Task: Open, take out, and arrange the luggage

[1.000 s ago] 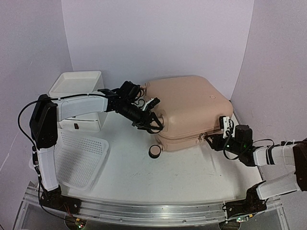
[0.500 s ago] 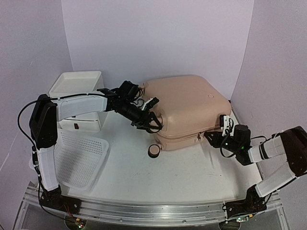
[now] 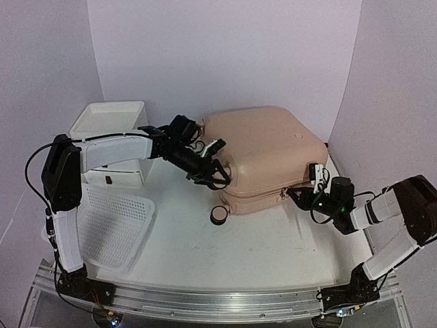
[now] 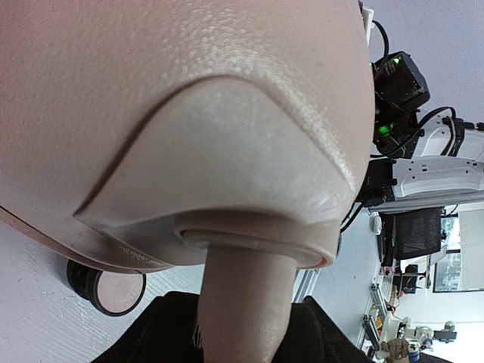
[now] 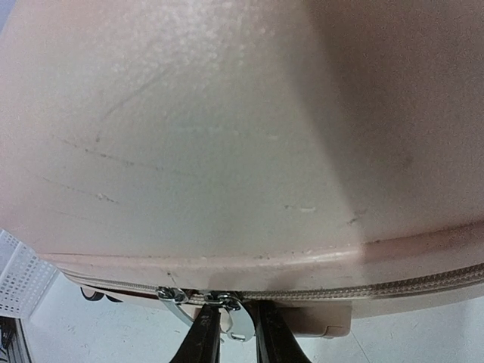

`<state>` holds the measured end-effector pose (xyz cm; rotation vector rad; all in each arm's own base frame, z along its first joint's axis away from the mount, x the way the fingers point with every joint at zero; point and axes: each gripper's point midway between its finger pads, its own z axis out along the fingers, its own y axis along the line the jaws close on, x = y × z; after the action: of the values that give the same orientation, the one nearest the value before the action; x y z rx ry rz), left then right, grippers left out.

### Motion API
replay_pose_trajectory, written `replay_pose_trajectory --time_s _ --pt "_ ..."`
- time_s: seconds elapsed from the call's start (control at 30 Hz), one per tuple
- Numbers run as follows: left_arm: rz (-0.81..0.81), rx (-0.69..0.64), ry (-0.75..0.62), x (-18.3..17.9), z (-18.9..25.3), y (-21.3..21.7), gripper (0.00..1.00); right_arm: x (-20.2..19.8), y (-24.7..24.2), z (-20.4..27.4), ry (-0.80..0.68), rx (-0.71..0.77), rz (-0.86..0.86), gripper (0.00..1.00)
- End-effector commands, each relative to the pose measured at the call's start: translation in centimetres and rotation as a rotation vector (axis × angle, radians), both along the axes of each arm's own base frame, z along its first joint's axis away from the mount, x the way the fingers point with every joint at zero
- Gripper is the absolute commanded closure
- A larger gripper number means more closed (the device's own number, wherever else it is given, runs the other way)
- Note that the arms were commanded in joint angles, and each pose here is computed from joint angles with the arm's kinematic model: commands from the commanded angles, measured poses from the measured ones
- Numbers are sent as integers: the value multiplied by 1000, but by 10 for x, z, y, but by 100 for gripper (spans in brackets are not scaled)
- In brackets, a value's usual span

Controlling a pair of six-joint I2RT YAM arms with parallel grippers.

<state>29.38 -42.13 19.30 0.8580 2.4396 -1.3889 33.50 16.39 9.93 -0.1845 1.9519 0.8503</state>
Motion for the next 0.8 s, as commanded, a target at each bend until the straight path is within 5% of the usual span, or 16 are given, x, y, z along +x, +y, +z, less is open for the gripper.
replay_pose_trajectory --time_s 0.0,0.4,0.77 --pt "122 -44 -28 10 58 16 91 10 11 23 -71 28 27 80" --pt "133 -36 -33 11 57 17 91 15 0 22 -50 23 -71 100" --pt "147 -30 -47 13 58 19 92 5 -26 11 5 -202 -170 100"
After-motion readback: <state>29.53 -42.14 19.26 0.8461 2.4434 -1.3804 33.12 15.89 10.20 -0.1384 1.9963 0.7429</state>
